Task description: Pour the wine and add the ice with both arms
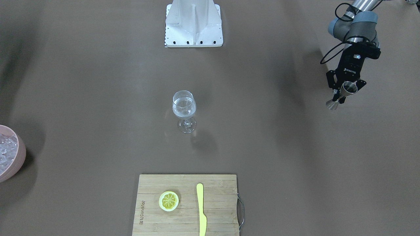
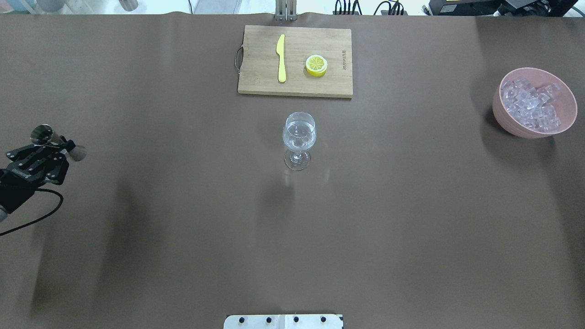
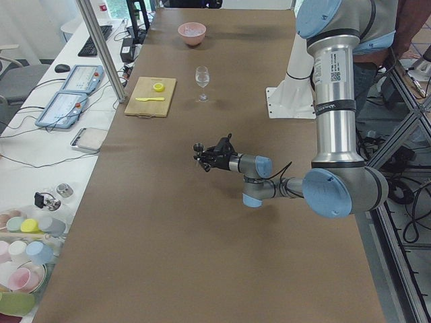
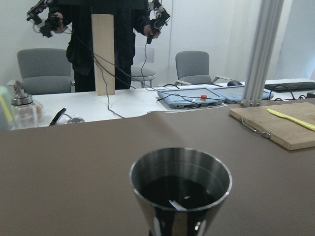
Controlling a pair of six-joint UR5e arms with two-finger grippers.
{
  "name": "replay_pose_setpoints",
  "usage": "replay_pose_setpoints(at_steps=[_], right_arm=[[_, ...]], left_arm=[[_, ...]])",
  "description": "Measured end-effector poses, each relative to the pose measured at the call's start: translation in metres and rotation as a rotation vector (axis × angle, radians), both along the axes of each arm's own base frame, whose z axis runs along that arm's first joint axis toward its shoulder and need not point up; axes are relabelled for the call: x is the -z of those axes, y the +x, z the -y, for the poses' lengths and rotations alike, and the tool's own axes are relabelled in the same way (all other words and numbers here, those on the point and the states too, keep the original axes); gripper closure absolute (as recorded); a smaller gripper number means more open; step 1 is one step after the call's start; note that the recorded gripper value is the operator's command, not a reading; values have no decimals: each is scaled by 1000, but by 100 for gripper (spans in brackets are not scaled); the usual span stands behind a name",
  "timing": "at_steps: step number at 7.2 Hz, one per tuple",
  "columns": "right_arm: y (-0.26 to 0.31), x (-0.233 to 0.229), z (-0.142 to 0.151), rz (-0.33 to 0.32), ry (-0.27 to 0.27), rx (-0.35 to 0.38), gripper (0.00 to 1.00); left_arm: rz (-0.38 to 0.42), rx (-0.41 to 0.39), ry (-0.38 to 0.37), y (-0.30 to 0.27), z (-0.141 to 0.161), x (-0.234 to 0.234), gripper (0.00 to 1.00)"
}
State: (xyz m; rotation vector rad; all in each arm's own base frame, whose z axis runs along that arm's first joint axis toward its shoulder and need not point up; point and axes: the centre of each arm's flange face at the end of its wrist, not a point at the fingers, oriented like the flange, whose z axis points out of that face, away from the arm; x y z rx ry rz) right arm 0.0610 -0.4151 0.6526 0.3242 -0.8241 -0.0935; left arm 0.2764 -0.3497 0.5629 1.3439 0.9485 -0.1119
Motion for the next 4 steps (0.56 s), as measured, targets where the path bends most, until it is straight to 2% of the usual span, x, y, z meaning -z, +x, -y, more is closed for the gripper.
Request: replay_pose_setpoints(at_steps=[2,4], right_arm=[[1,-2,-1,1,-5,-2,0],[1,-6,-4,1,-13,-3,0]], left_arm=[[-31,-122,66,49,12,46,100],[-28,-261,133,91,20,97,100]])
